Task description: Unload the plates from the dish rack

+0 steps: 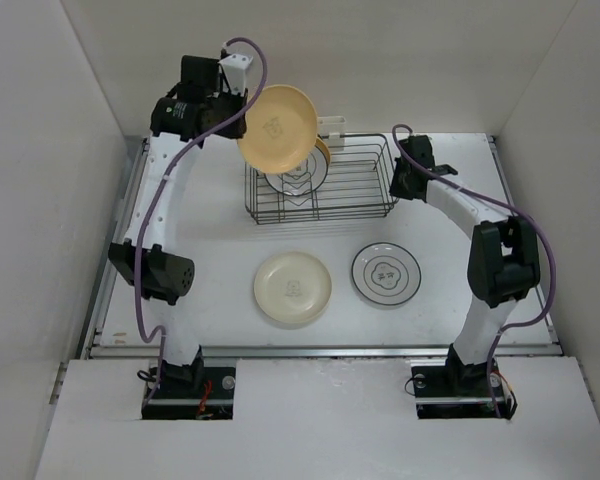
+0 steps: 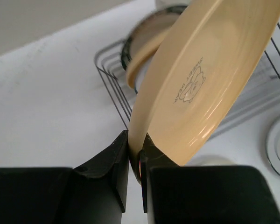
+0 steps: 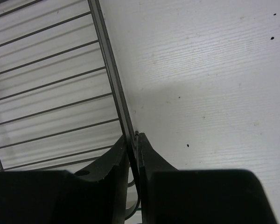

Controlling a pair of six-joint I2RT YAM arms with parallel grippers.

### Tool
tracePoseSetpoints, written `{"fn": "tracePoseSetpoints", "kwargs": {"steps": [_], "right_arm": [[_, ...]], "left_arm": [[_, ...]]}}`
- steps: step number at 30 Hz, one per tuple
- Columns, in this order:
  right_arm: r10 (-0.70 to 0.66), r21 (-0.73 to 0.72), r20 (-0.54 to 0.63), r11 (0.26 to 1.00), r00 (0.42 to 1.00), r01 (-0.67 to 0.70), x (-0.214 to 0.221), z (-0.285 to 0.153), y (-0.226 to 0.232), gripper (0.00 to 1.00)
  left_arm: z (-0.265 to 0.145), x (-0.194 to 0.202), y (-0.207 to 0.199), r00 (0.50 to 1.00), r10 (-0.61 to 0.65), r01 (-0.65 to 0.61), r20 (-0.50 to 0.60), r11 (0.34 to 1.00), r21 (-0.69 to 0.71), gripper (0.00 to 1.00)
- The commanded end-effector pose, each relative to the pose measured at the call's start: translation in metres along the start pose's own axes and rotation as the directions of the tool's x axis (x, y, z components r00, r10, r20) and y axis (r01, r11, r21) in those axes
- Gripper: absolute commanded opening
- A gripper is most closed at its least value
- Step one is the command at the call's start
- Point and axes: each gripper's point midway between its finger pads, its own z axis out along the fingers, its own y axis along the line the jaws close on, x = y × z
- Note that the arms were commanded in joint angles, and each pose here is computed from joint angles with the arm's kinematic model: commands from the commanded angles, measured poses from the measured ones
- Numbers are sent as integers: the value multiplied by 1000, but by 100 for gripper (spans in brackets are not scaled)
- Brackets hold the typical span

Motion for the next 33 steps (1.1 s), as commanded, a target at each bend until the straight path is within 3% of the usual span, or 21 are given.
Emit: {"fn": "tracePoseSetpoints", "kwargs": {"steps": [1,3,4,5,7,8,12,15,18,22,23,24,27,28,32,33], "right_arm": [[56,-36,67,998,996,-54,-15,-10,11,6],[59,-33,80,998,995,-56,-19,-14,10,5],[59,-33,80,998,995,-56,-19,-14,10,3],[57,-29,73,998,996,-55,-15,-12,8,0],[58,-49,72,997,996,-55,-17,-16,12,0],[58,-49,72,997,996,-55,-17,-16,12,0],[67,-61,66,996,996,-63,-15,-18,13,0],[60,-56,68,997,996,-56,-10,-19,14,0],[60,-47,73,997,995,-57,-10,-21,11,0],[60,-28,83,998,995,-58,-10,-23,7,0],[60,-28,83,998,995,-58,-10,-23,7,0],[62,-32,91,998,994,-60,-13,-26,8,0],[63,-32,91,998,994,-60,-13,-26,8,0],[63,-32,91,998,994,-60,-13,-26,8,0],[62,-40,87,997,994,-59,-12,-26,9,0],[63,-42,91,997,994,-60,-12,-30,8,7]], "left_arm": [[-46,47,-51,978,-48,99,-203,964,248,0],[-59,106,-78,906,46,123,-421,923,365,0],[-64,125,-79,880,127,85,-458,906,415,0],[-63,157,-88,818,163,133,-552,879,458,0],[-69,190,-94,745,222,167,-630,852,497,0],[-70,218,-95,682,241,209,-690,841,500,0],[-69,269,-90,589,300,189,-750,852,489,0],[-63,291,-96,566,304,191,-766,855,481,0],[-49,293,-104,592,295,175,-750,861,477,0],[-38,304,-115,548,319,173,-774,861,477,0],[-34,303,-113,557,320,159,-767,865,476,5],[-32,305,-117,561,331,149,-759,861,486,28],[-27,308,-117,561,354,103,-748,867,488,55],[-24,301,-116,583,355,81,-730,870,487,65],[-28,257,-113,692,344,-2,-634,879,476,72],[-31,230,-110,765,324,-40,-557,887,460,77]]}}
